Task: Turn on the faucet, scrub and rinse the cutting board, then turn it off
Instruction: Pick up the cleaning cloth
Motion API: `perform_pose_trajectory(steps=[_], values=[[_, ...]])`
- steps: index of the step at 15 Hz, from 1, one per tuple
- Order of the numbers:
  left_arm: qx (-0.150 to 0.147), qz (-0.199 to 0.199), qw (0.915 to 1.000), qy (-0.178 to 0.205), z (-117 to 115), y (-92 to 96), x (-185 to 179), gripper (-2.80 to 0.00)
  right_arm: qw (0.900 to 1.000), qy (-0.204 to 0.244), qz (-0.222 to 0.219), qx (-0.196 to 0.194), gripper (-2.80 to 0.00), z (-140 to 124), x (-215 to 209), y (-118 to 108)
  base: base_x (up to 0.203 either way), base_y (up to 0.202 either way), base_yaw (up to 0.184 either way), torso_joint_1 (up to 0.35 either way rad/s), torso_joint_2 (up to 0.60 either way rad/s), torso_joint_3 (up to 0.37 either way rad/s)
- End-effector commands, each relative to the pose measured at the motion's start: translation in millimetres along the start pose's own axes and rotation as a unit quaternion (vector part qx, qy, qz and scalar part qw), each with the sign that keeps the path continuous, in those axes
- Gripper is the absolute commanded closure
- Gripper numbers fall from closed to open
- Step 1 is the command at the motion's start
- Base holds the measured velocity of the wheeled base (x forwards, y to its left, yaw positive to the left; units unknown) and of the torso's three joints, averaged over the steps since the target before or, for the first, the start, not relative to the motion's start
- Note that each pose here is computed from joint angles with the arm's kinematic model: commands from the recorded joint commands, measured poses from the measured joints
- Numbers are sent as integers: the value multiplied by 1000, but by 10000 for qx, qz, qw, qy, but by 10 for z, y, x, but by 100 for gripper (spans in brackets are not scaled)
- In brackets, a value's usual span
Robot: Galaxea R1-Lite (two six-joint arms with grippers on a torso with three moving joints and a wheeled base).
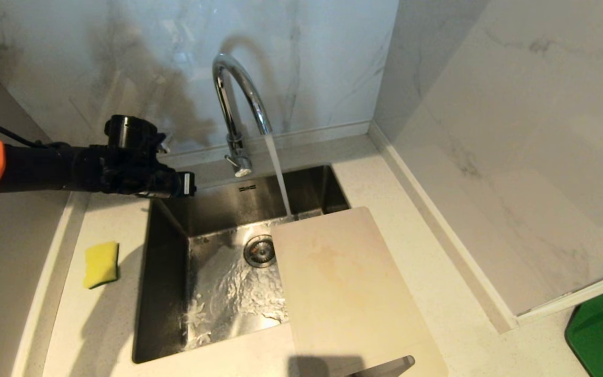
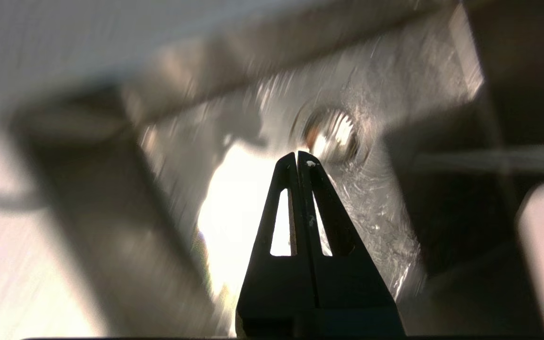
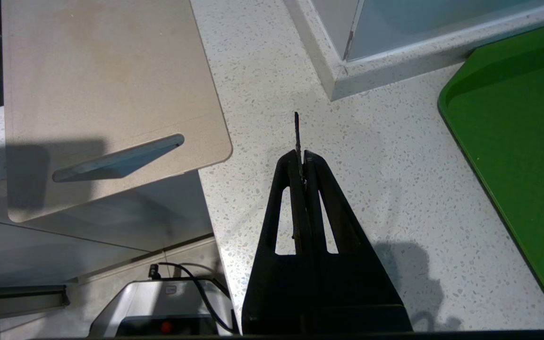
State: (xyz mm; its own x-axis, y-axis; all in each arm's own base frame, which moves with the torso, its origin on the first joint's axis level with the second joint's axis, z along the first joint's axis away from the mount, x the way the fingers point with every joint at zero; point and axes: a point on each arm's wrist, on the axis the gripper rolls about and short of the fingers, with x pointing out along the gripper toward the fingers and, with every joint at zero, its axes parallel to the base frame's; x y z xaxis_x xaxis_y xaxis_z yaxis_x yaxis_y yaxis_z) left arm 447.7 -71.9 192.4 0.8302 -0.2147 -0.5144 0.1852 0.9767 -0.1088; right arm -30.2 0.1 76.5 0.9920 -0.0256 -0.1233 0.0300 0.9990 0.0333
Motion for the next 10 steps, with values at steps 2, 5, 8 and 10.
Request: perform_pose_trajectory(steps=[2,5,8,10], values=[[-161,216,9991,335,-143,156,-387,0,10000,-4,-2,1,0,-1,-1,0,0,0,0,0,0,0],[-417,520,9942,839,-442,341,-557,0,10000,8,-3,1,0,-2,0,0,0,0,0,0,0,0],[-530,1368,9811,1263,-699,541,-606,0,10000,-3,-2,1,0,-1,-1,0,0,0,0,0,0,0],[-566,1470,9769,1446,-803,611,-599,-280,10000,-3,-2,1,0,-1,-1,0,0,0,0,0,0,0]])
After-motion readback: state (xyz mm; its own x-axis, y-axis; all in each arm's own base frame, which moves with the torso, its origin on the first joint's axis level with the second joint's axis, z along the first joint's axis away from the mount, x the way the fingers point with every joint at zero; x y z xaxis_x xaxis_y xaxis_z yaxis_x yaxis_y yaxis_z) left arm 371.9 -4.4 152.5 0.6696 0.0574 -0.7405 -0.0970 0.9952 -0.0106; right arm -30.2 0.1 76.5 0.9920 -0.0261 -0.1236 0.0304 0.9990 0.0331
